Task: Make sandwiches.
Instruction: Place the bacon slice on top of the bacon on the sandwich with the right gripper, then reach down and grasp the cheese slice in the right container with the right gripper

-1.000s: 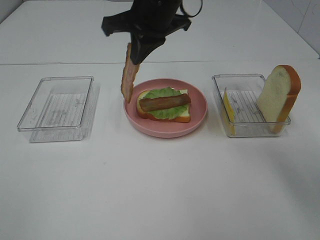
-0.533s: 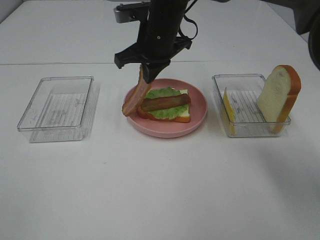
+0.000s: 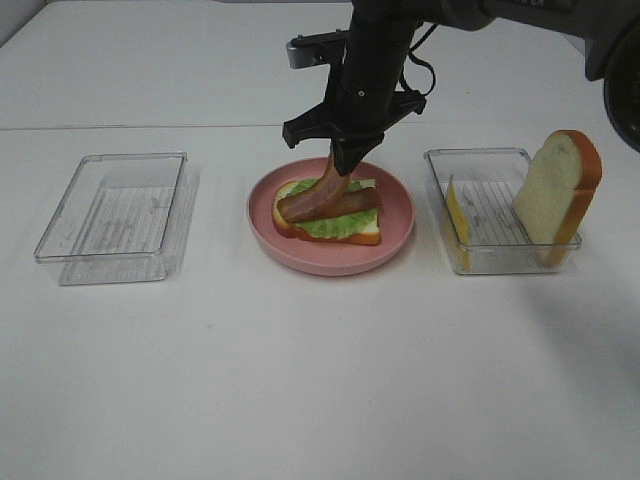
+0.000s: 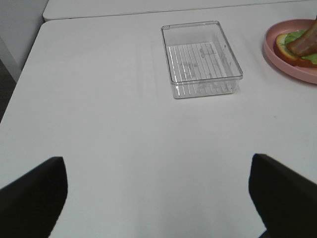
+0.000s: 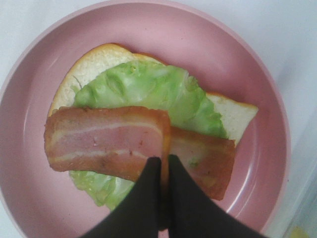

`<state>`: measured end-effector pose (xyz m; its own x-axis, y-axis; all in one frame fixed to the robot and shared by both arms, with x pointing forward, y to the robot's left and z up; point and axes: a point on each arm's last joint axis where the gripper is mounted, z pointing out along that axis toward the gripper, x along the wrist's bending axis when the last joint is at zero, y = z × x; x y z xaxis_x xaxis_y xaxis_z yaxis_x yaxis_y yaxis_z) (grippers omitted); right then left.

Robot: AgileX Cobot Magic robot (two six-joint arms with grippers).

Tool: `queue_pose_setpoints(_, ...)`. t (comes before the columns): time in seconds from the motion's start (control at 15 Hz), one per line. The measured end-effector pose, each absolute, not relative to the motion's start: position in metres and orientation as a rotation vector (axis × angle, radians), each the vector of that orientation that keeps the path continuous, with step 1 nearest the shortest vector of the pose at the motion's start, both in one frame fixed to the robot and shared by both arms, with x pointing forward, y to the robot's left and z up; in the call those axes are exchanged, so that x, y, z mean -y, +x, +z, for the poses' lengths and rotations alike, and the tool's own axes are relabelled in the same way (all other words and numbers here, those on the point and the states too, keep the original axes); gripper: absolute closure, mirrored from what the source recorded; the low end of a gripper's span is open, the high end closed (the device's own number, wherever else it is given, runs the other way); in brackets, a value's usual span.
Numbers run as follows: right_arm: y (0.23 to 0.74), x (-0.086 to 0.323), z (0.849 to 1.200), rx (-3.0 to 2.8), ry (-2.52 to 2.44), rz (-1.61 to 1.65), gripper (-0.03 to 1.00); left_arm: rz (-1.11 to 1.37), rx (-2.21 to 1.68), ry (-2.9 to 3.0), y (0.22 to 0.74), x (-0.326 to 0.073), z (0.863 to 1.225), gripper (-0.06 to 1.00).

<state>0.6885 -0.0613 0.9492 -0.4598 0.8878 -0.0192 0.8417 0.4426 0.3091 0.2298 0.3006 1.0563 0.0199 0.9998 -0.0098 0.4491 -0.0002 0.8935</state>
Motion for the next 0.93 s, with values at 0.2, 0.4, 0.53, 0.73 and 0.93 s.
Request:
queue_pose_setpoints(0.2, 0.689, 0.062, 0.945, -2.513, 1.515, 0.361, 0.35, 0.932, -1.528, 1.549, 0.230, -0.301, 1.056, 0.04)
queue_pose_setpoints(0.4, 0.690, 0.066, 0.948, -2.501, 1.482, 0.315, 0.11, 0.932, -1.528, 1.549, 0.230, -0.301, 1.056, 0.04)
queue_pose_setpoints(0.53, 0.686, 0.075, 0.975, -2.455, 1.434, 0.266, 0.05, 0.932, -1.528, 1.549, 0.230, -0.301, 1.056, 0.04)
queue_pose_setpoints(0.73, 0.667, 0.090, 1.048, -2.367, 1.427, 0.311, 0.05, 0.932, -1.528, 1.549, 0.230, -0.301, 1.056, 0.04)
queue_pose_setpoints(0.93, 0.655, 0.099, 1.085, -2.308, 1.402, 0.366, 0.05, 0.932, -1.528, 1.549, 0.230, -0.301, 1.056, 0.04)
